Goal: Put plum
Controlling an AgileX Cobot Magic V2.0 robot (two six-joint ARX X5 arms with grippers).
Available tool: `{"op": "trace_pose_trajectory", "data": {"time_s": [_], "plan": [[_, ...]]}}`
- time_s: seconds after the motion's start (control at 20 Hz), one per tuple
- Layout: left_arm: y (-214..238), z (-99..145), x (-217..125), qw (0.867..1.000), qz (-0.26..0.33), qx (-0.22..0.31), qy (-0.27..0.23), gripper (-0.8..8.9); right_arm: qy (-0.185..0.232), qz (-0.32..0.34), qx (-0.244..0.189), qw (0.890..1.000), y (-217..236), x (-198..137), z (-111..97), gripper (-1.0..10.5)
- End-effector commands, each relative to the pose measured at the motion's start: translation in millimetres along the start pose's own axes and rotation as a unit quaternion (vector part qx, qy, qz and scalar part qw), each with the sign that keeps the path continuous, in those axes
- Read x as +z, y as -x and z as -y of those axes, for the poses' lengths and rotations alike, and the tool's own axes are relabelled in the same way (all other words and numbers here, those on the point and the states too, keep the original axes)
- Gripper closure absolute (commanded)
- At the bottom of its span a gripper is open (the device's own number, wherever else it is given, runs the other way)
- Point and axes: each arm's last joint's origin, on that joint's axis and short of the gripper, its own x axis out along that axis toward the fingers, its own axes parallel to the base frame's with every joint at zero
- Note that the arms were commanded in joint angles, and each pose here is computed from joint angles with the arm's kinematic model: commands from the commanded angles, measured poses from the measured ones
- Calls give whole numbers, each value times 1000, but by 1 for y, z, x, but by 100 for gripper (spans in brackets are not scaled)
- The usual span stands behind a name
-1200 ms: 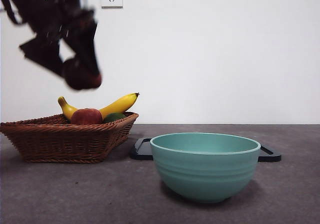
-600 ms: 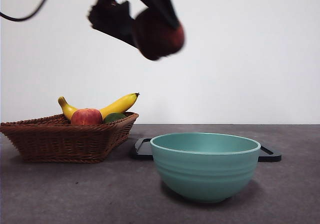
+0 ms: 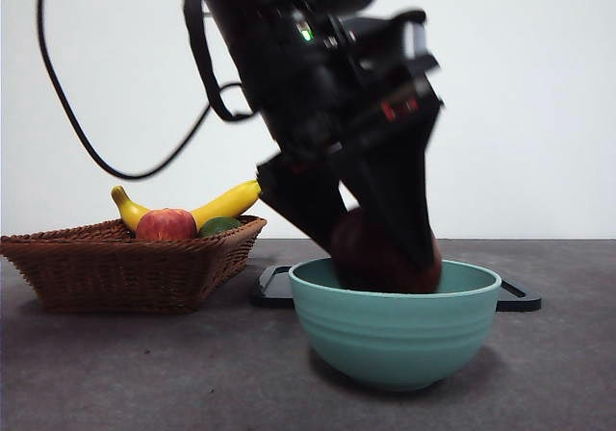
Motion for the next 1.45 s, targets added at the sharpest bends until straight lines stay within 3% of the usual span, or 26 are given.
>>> {"op": "trace_pose_trajectory", "data": {"time_s": [0.05, 0.55, 0.7, 0.95, 1.25, 1.45], "plan": [[-13, 4, 4, 1000, -7, 5, -19, 480, 8, 9, 1, 1000, 3, 5, -2, 560], [-29, 8, 1, 999, -27, 0, -32, 463, 8, 9, 1, 1000, 3, 5, -2, 560], [-29, 9, 2, 999, -27, -1, -33, 373, 8, 9, 1, 1000, 3, 5, -2, 560], [-24, 10, 6, 999, -29, -1, -33, 370, 8, 9, 1, 1000, 3, 5, -2, 560], [10, 13, 37, 999, -7, 3, -34, 372, 8, 9, 1, 1000, 3, 5, -2, 560], [55, 6, 58, 998, 45, 18, -27, 372, 8, 8, 1, 1000, 3, 4, -2, 560]]}}
